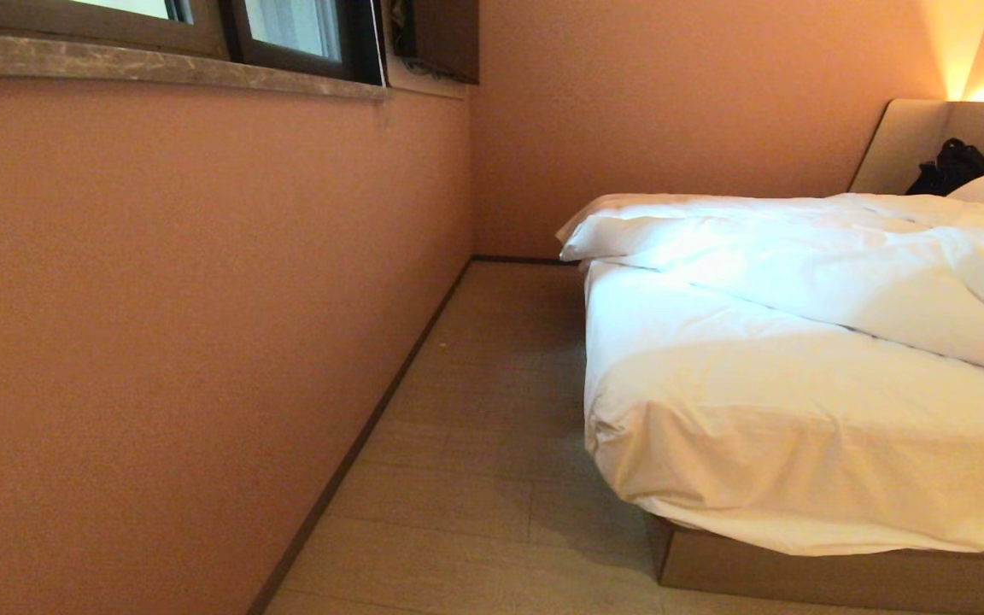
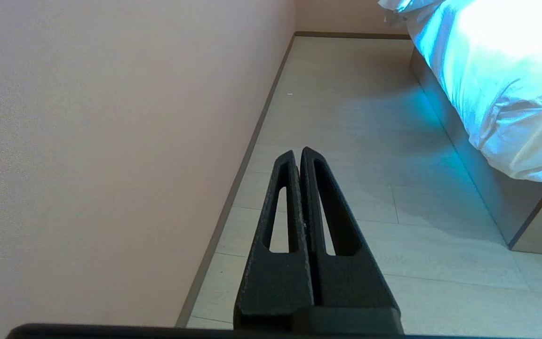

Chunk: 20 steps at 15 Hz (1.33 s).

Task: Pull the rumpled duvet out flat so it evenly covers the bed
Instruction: Hold the folded corner of the quilt

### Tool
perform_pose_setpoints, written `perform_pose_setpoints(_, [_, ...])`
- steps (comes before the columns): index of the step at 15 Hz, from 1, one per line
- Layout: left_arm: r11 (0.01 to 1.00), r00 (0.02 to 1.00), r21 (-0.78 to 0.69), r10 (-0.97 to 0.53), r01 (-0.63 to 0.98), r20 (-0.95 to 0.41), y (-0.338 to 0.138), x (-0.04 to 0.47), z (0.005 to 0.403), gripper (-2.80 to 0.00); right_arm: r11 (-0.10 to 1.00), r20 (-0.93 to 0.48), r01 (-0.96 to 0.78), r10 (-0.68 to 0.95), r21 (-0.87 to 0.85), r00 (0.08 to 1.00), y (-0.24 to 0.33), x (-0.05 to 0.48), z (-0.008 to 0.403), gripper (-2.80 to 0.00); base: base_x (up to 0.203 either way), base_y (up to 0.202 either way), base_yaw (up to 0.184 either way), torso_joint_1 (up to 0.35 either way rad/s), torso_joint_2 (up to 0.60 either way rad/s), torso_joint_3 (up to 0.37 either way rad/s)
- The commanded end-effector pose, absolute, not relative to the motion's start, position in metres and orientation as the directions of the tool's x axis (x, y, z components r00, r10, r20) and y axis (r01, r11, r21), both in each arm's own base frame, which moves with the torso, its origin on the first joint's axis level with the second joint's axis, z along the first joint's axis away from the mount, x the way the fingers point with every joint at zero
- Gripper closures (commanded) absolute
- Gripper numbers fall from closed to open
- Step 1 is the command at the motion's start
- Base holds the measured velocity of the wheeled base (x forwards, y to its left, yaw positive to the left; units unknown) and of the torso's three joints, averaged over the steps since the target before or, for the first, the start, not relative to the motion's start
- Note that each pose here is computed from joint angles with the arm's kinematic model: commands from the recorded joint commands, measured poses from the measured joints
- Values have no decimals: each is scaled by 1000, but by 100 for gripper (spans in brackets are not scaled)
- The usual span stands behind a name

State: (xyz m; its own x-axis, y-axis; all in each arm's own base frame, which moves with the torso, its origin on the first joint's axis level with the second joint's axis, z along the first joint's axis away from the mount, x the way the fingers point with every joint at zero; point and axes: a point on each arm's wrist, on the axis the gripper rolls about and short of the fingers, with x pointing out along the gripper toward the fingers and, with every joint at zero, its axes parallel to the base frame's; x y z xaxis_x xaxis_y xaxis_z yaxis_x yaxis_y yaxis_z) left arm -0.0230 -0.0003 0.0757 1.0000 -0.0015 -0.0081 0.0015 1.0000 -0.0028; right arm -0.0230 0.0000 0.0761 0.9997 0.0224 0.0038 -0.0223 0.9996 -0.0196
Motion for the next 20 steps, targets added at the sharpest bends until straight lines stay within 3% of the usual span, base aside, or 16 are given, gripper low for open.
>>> perform_pose_setpoints(1, [1000, 1000, -5, -1, 1, -8, 0, -23, 76, 0, 1000, 3, -23, 23, -20, 1000, 0, -23, 76, 0, 0, 0, 0, 0, 0, 0])
perform_pose_setpoints(20, [1000, 1000, 5, 6, -6, -12, 0, -23, 75, 0, 1000, 2, -23, 23, -20, 1000, 0, -23, 76, 0, 0, 0, 0, 0, 0, 0])
